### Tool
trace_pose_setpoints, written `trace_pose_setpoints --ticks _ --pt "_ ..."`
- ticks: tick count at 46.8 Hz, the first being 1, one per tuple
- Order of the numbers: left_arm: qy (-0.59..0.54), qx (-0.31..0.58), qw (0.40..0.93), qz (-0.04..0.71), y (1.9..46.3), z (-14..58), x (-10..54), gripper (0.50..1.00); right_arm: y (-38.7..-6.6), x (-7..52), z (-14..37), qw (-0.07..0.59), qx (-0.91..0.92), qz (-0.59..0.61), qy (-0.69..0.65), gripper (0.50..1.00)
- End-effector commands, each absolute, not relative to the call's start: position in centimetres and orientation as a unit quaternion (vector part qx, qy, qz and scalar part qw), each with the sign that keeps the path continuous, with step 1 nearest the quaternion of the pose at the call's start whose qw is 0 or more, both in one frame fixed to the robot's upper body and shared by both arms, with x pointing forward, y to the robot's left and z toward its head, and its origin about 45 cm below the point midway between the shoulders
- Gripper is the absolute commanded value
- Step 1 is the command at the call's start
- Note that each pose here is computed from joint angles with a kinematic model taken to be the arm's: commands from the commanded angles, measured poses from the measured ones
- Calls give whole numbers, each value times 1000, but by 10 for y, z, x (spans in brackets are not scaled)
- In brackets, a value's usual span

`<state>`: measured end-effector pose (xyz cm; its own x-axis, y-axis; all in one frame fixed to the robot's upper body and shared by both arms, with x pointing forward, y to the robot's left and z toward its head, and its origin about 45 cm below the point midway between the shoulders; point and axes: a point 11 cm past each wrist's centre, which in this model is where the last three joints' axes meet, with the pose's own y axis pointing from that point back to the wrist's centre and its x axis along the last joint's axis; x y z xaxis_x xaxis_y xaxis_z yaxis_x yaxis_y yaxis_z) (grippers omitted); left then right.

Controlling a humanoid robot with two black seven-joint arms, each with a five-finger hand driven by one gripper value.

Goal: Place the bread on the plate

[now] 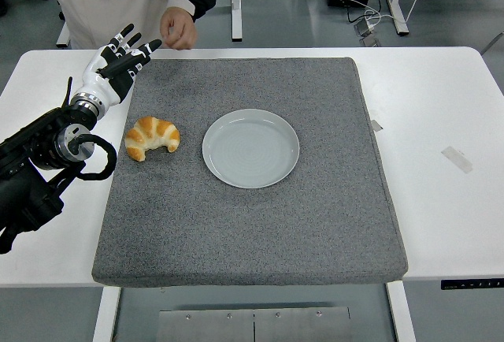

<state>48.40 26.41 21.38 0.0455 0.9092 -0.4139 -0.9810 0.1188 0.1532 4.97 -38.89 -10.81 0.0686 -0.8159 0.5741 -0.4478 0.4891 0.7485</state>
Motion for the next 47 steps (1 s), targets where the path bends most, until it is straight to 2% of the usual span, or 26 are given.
trace_pose_setpoints --ticks 1,47 --pt "209 -85 718 658 264 214 484 977 -389 50 -108 553 477 -167 -662 1000" --pt "214 -89 714 661 266 211 483 977 -389 50 -108 554 477 -166 -662 1000"
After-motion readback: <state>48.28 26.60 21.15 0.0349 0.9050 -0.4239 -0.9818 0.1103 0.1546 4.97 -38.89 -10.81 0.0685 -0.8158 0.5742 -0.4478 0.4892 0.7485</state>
